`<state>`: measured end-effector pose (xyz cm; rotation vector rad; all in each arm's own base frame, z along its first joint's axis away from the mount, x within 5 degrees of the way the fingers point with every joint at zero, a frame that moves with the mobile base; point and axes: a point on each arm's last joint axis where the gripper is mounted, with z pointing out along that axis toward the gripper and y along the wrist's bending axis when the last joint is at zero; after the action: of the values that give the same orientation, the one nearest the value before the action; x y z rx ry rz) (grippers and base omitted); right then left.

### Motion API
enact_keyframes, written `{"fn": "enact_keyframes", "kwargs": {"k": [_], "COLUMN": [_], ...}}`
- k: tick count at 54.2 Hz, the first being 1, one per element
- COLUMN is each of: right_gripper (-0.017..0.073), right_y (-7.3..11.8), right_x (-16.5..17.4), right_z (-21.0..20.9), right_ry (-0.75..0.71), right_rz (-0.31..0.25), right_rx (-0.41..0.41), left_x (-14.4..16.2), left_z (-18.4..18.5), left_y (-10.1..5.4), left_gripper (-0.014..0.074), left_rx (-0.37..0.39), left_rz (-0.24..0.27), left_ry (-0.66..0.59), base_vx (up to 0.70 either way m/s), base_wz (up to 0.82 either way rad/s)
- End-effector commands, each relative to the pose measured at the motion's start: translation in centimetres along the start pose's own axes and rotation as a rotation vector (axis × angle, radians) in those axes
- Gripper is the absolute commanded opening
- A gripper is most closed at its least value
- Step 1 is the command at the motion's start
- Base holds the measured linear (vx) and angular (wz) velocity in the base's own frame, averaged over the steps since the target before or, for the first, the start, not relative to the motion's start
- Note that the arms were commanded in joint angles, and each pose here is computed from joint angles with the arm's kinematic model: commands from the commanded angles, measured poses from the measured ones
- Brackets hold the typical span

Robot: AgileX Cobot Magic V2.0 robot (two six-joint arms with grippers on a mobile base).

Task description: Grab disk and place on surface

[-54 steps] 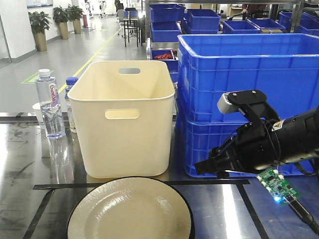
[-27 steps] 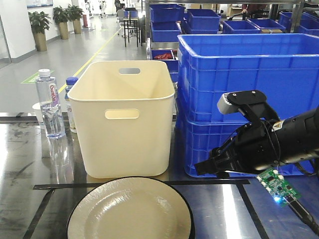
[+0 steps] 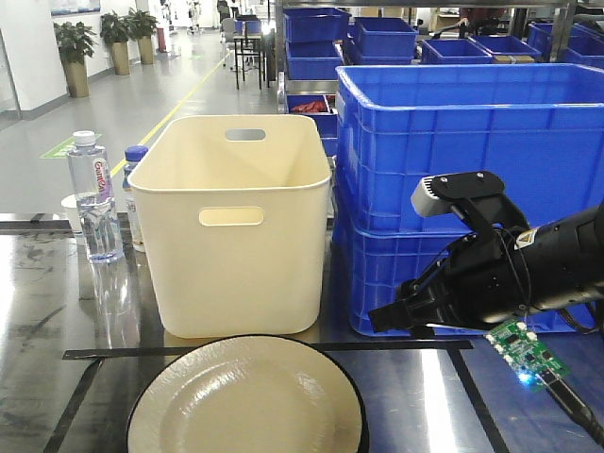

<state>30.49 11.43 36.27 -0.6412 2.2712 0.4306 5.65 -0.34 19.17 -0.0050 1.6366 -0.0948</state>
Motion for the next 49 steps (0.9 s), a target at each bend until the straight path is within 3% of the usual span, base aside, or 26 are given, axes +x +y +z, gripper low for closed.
{"fn": "enact_keyframes", "kwargs": {"k": [1,11,18,26,32,41,49], "right_gripper": [0.0547,0.0525,0.0464,0.0350,0.0215,-0.0010,-0.0013], "right_y": [0.4,1.1,1.4,1.8,2.3,2.5,2.0], "right_x": [-1.6,-0.6,3.1,8.1,11.9,17.3,22.2], "right_z": [-2.5,-4.1,-5.5,-7.5,-9.2,-10.4,-10.2], "right_ry": [-0.123,-0.184,-0.257,-0.378,-0.506,-0.623,-0.624], "right_rz": [-0.007,0.068,0.136,0.201,0.239,0.190,0.209], "right_rx": [0.021,0.029,0.098,0.185,0.242,0.338,0.466], "left_x": [-1.4,-1.4,-1.4,-1.4,-1.4,-1.4,-1.4], "left_z": [-0.3,-0.3,-0.3,-0.3,-0.3,-0.3,-0.3], "left_y": [-0.1,-0.1,-0.1,-0.1,-0.1,-0.1,-0.1], "left_gripper": [-0.0007,-0.0007,-0.0007,-0.0007,-0.0007,-0.0007,-0.0007], "left_rx": [0.011,0.011,0.011,0.011,0.011,0.011,0.011], "left_rz": [0.000,0.000,0.000,0.000,0.000,0.000,0.000], "left_ry": [-0.111,-0.111,-0.111,-0.111,-0.111,-0.111,-0.111], "base_vx": [0.00,0.00,0.00,0.00,0.00,0.00,0.00], "base_wz": [0.00,0.00,0.00,0.00,0.00,0.00,0.00]}}
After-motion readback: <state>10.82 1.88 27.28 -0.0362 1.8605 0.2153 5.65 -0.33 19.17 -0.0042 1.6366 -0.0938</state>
